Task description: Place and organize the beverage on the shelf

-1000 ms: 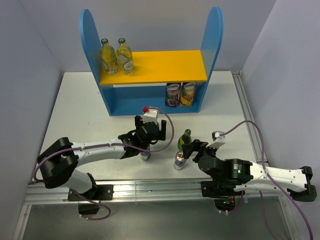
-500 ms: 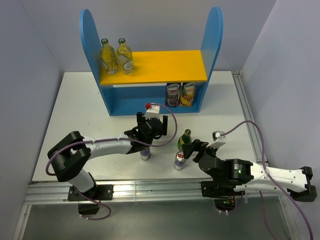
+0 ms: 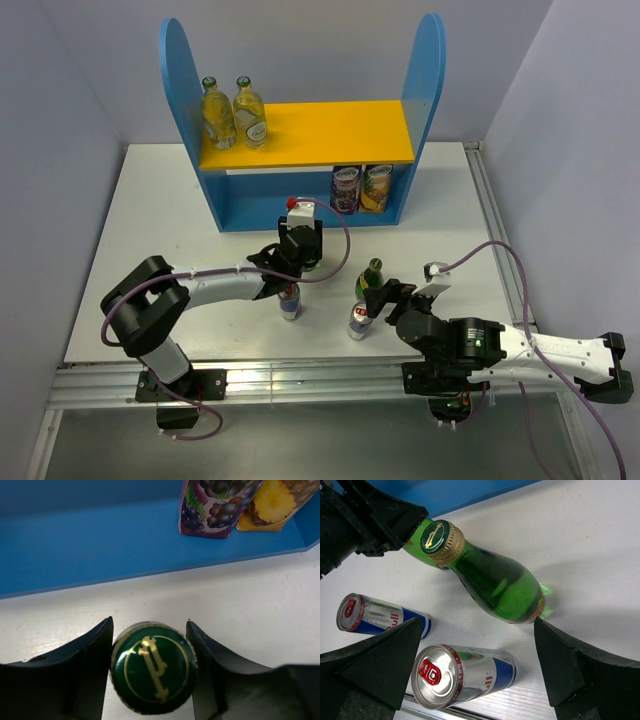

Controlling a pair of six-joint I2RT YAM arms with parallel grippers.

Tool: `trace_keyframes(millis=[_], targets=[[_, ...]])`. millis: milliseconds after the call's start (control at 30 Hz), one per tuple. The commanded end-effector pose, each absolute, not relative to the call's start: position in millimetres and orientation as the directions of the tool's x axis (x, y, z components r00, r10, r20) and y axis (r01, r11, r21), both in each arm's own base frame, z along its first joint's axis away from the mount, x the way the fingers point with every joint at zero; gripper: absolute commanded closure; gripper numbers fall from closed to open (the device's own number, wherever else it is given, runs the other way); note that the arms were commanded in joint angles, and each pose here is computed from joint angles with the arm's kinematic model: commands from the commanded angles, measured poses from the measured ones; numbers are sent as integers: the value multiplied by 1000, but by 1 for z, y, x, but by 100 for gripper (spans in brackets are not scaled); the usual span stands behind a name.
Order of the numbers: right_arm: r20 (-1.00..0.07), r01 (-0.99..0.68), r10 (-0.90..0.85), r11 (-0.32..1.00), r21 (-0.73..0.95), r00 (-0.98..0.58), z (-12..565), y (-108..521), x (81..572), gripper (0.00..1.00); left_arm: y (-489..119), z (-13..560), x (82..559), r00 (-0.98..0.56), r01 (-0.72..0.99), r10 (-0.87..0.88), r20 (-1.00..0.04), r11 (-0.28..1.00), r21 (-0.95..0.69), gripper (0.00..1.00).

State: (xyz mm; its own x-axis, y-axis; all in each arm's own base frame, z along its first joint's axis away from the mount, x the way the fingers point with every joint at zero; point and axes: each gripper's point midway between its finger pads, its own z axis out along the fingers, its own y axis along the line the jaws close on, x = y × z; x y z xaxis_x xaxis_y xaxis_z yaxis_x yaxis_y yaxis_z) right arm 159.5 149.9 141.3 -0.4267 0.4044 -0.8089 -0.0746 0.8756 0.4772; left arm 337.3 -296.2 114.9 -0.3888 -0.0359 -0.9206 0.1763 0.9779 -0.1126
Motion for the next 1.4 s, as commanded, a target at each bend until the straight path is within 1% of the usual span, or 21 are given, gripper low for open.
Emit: trace_keyframes(millis=[0, 33, 100, 133, 200, 233, 267, 467, 833, 1167, 1367], targets=[[-812, -58, 431, 870, 490, -393, 149, 149, 164, 0, -308, 130, 348, -360, 193, -81, -929, 968, -159, 49], [-815, -58, 425, 873, 484, -394, 148, 149, 164, 0, -308, 128, 348, -364, 195, -79, -928, 968, -158, 62], [-814, -57, 428, 872, 486, -393, 148, 149, 164, 0, -308, 128, 348, -367, 191, -81, -927, 968, -161, 73], [-815, -58, 425, 873, 484, -394, 148, 149, 164, 0, -308, 126, 347, -370, 191, -78, -926, 969, -158, 85], [-815, -58, 424, 874, 483, -394, 148, 149, 164, 0, -306, 128, 348, -365, 181, -82, -927, 971, -157, 91], [-815, -58, 425, 873, 484, -393, 149, 149, 164, 0, -305, 128, 348, -363, 178, -80, -928, 972, -154, 98], [-815, -58, 424, 874, 483, -394, 148, 149, 164, 0, -303, 131, 348, -358, 172, -82, -930, 973, -152, 100], [-816, -58, 423, 875, 481, -395, 148, 149, 164, 0, -294, 145, 354, -339, 159, -80, -937, 977, -141, 100], [-814, -56, 427, 873, 485, -394, 148, 149, 164, 0, -253, 176, 391, -291, 99, -112, -950, 984, -147, 100], [-818, -55, 418, 878, 476, -395, 147, 150, 165, 0, -212, 191, 430, -268, 36, -137, -954, 988, -152, 100], [-825, -52, 409, 885, 463, -390, 145, 150, 166, 0, -196, 204, 439, -248, 19, -152, -957, 987, -161, 100]])
